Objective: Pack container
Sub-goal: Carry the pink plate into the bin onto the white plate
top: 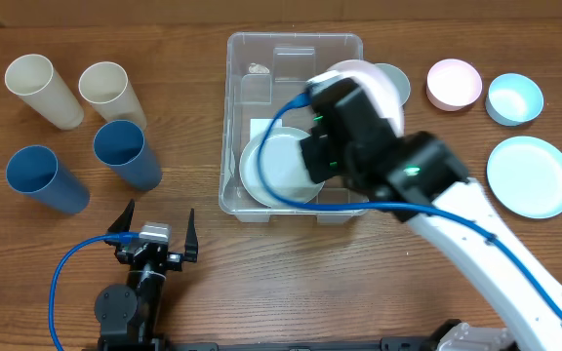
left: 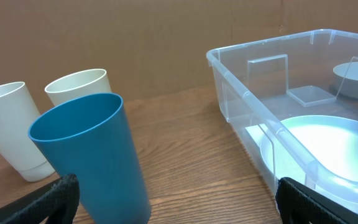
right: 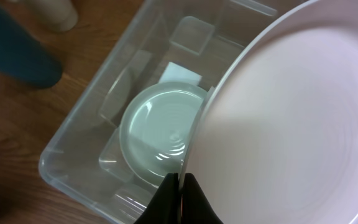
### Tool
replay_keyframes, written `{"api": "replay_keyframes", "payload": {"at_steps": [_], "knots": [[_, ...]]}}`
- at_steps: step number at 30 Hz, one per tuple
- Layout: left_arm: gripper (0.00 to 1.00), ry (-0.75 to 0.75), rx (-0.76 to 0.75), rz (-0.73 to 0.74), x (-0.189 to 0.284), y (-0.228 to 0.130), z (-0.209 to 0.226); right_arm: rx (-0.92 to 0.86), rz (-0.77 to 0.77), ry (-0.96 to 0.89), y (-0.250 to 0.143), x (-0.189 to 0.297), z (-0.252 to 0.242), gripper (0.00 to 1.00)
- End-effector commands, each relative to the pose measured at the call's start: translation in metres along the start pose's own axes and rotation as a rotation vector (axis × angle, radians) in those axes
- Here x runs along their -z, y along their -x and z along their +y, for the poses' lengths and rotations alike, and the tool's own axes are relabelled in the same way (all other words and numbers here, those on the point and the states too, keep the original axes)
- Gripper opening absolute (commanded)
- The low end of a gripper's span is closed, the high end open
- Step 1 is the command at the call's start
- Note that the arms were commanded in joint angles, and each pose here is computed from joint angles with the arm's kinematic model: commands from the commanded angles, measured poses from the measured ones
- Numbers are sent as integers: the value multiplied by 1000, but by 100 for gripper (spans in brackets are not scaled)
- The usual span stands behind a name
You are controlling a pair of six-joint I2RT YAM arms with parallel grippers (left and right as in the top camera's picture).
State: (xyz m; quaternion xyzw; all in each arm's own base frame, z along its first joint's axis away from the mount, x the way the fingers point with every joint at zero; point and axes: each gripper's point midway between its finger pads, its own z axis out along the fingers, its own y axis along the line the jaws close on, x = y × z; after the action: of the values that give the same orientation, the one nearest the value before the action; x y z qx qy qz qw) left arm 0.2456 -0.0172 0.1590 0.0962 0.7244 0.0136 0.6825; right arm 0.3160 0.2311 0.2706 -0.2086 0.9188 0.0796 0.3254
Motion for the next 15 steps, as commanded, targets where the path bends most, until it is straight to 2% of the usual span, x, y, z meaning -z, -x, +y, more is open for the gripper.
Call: {"api": "replay_keyframes", "payload": {"at_steps": [1, 10, 15], "knots": [[100, -3, -19, -6, 0, 0, 0, 101, -15, -1, 10, -18, 24, 4], [100, -3, -19, -6, 0, 0, 0, 154, 153, 42, -23, -95, 56, 4], [100, -3, -19, -6, 0, 0, 0, 154, 191, 99, -31, -118, 70, 4]]}}
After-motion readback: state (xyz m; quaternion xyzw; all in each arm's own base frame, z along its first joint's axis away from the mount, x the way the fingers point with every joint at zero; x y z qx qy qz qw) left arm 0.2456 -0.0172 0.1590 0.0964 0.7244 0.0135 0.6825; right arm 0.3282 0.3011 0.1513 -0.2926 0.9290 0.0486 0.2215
